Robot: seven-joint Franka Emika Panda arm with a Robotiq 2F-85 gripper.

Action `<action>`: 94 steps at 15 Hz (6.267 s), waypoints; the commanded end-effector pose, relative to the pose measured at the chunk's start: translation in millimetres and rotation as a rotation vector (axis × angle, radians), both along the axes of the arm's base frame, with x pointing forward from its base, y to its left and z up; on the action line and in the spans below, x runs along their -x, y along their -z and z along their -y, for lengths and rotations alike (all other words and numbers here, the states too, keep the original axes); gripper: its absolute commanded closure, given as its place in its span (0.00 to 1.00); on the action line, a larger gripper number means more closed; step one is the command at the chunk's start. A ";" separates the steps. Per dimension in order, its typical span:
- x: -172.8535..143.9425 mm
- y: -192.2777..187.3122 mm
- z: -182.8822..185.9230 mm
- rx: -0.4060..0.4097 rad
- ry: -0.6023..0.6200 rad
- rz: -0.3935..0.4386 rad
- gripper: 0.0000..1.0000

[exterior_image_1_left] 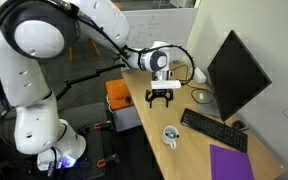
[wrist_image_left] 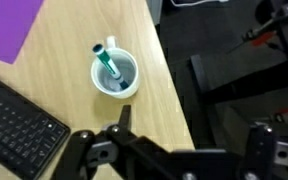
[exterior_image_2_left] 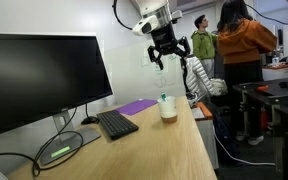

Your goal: Put the marker on the desk

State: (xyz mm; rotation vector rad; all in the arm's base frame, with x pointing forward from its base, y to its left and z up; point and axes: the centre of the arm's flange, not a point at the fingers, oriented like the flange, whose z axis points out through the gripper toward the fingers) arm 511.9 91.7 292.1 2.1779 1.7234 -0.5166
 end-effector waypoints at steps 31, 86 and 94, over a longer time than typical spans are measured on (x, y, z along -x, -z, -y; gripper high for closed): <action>-62.3 122.9 83.3 -0.006 -0.166 -0.029 0.58; -23.4 123.9 -53.4 -0.352 -0.310 -0.003 0.95; -50.7 183.3 -81.6 -0.416 -0.327 -0.113 0.56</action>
